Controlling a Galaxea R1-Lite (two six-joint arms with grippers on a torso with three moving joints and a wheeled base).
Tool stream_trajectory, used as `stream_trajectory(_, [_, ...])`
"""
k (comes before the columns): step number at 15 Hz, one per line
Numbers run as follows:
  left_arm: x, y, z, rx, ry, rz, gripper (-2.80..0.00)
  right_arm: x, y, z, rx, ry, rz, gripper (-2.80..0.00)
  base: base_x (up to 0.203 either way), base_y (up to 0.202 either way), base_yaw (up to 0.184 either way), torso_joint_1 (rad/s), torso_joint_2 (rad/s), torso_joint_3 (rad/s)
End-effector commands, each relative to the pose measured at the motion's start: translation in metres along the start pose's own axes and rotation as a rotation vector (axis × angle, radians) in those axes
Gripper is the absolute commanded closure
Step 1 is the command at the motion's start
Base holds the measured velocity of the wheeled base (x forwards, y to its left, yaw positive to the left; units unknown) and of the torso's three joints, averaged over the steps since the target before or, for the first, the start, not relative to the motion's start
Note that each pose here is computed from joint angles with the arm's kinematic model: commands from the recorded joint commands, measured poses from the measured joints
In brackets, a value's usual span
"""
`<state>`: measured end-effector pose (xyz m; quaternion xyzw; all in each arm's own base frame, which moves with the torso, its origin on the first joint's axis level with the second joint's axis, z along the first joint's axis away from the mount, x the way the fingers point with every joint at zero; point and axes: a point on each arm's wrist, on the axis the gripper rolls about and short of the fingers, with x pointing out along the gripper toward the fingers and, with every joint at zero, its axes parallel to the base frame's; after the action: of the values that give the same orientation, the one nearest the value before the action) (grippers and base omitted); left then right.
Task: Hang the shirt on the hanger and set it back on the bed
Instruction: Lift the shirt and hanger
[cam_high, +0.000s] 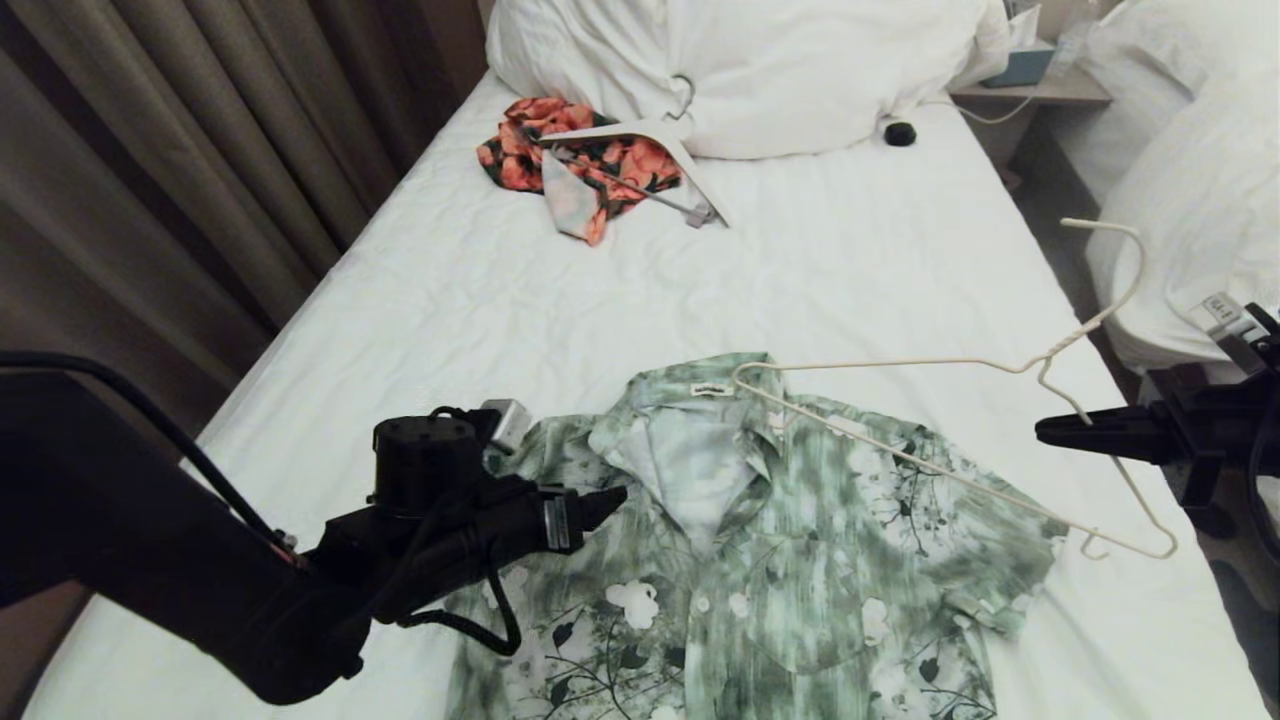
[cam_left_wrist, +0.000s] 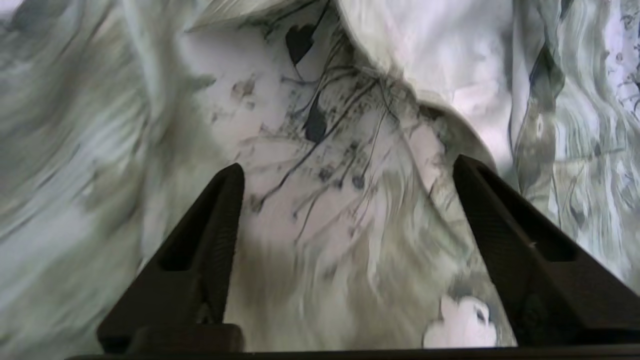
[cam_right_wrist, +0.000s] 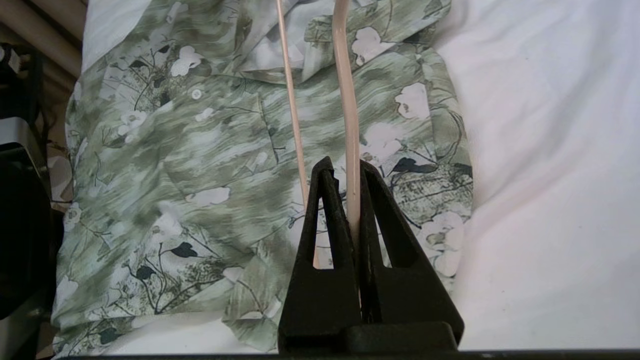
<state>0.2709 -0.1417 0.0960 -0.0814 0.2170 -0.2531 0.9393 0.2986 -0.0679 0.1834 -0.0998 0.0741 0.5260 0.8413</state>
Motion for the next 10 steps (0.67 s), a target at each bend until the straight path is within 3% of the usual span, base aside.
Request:
stream_trajectory(1, [-0.010,-0.003,0.005,0.000,-0.026,-0.011,-2.80,0.001,0.000,-0.002,0.001,-0.005,0.008,0.00,0.000,0.000,0.000,0.000,0.00,0.000])
stream_trajectory(6, [0.018,-0.010,0.008,0.004,-0.035,-0.035,-2.80,0.002,0.002,-0.001,0.001,-0.005,0.011,0.00,0.000,0.000,0.000,0.000,0.00,0.000])
stream_trajectory(10, [0.049,0.002,0.005,-0.003,-0.047,0.015,-2.80,0.003,0.001,-0.001,-0.001,-0.006,0.014,0.00,0.000,0.000,0.000,0.000,0.00,0.000])
